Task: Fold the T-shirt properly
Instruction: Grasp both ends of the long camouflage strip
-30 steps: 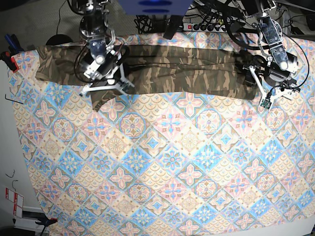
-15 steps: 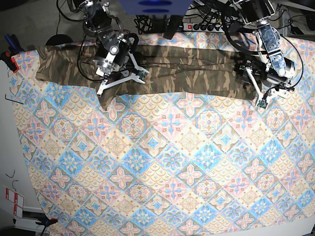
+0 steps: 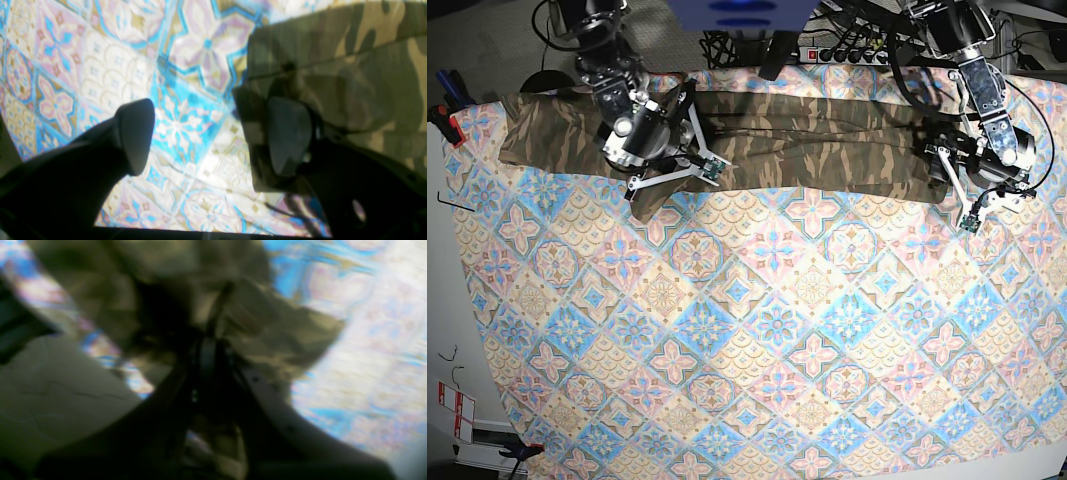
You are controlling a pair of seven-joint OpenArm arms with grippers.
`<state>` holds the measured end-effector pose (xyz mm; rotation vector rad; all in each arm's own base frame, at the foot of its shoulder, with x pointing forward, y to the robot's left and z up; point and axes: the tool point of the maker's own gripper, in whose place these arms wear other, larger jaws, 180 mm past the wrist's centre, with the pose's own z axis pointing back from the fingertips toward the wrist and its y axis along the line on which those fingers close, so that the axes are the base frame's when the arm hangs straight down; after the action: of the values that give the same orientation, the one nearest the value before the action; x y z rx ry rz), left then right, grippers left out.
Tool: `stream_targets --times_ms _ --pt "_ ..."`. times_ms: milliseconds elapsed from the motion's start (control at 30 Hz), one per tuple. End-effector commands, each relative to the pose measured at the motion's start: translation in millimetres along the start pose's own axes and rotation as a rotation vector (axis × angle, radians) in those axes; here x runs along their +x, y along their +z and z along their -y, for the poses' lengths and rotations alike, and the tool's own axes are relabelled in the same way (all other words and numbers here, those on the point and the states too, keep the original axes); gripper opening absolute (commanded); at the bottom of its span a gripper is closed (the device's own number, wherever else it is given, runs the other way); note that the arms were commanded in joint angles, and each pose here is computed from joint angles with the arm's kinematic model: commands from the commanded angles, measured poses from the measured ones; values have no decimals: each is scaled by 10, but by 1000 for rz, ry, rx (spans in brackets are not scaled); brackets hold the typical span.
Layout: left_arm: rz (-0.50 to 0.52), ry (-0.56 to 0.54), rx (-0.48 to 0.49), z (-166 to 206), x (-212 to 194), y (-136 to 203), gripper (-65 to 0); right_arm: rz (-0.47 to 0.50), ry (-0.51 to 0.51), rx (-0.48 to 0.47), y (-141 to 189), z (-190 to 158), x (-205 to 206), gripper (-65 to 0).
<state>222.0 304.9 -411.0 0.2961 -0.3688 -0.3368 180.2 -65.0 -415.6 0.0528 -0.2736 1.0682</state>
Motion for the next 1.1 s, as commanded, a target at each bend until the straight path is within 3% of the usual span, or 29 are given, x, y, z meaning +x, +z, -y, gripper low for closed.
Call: stream_targets --times_ms 0,233,367,600,700,833,1067 --pt "20 1 26 -78 61 42 -129 43 -16 -3 58 80 53 -556" --pt "18 -1 27 -88 56 41 -129 160 -166 62 172 220 12 -291" --pt "18 -1 27 -88 56 41 -129 222 -292 41 290 460 -106 -206" --pt "18 1 26 -81 65 46 -129 280 -577 -180 695 1242 -691 -182" --pt "21 1 28 -87 75 50 -130 271 -669 -262 847 1421 -999 -182" --pt "16 0 29 -90 62 50 -130 222 -761 -314 929 1411 -1384 -182" --pt "14 2 25 -75 54 47 -131 172 -788 -306 906 1278 -1578 -182"
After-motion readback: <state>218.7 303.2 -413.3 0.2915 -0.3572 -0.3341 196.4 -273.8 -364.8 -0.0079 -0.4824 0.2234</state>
